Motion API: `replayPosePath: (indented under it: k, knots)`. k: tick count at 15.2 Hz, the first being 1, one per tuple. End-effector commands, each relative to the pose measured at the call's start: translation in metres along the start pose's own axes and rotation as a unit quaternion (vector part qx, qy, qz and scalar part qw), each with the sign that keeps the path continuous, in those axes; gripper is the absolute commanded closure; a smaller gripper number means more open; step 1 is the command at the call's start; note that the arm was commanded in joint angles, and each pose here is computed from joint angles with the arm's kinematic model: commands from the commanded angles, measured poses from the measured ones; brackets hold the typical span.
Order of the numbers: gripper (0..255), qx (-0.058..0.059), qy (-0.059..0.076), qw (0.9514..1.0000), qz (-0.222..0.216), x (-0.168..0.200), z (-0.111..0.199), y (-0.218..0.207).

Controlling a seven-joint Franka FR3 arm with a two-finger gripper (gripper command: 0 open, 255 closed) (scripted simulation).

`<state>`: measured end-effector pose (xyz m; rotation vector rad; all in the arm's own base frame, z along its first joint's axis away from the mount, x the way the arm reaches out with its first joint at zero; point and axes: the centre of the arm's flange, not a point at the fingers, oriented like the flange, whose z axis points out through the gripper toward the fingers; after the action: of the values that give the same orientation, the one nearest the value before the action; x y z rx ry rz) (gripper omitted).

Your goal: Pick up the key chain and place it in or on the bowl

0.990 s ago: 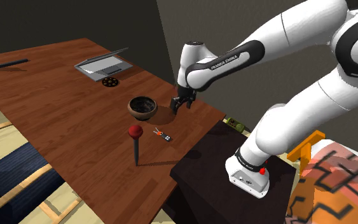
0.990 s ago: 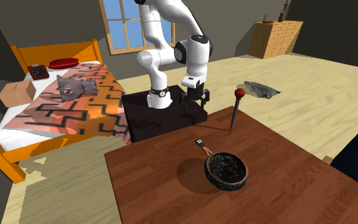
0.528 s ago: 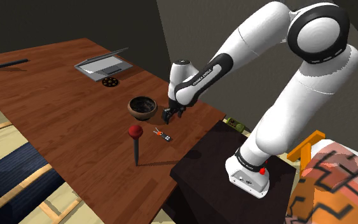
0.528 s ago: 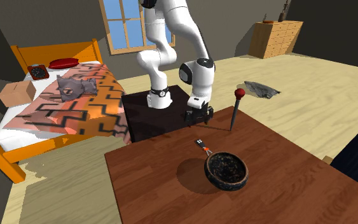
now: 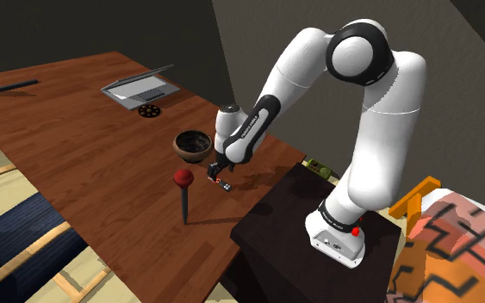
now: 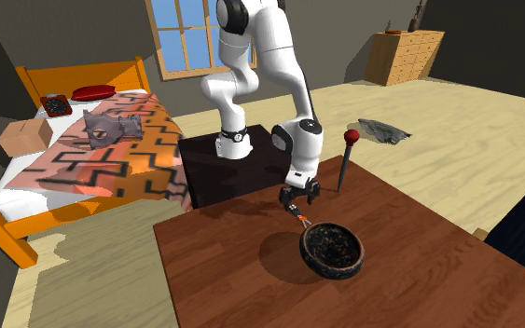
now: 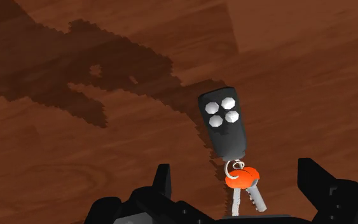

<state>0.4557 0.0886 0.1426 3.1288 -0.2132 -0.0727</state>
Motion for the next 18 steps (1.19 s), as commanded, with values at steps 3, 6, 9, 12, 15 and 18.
replayPosePath:
  k: [3, 6, 9, 12, 15, 18]
  knots:
    - [0, 0.000, 0.001, 1.0000, 0.000, 0.000, 0.024, -0.004]
    - [0, 0.000, 0.001, 1.0000, 0.000, 0.000, 0.040, -0.004]
    - [0, 0.000, 0.001, 1.0000, 0.000, 0.000, 0.043, -0.004]
    - [0, 0.000, 0.001, 1.0000, 0.000, 0.000, 0.043, -0.004]
    - [0, 0.000, 0.001, 1.0000, 0.000, 0.000, 0.043, -0.004]
    - [255, 0.000, 0.001, 1.0000, 0.000, 0.000, 0.043, -0.004]
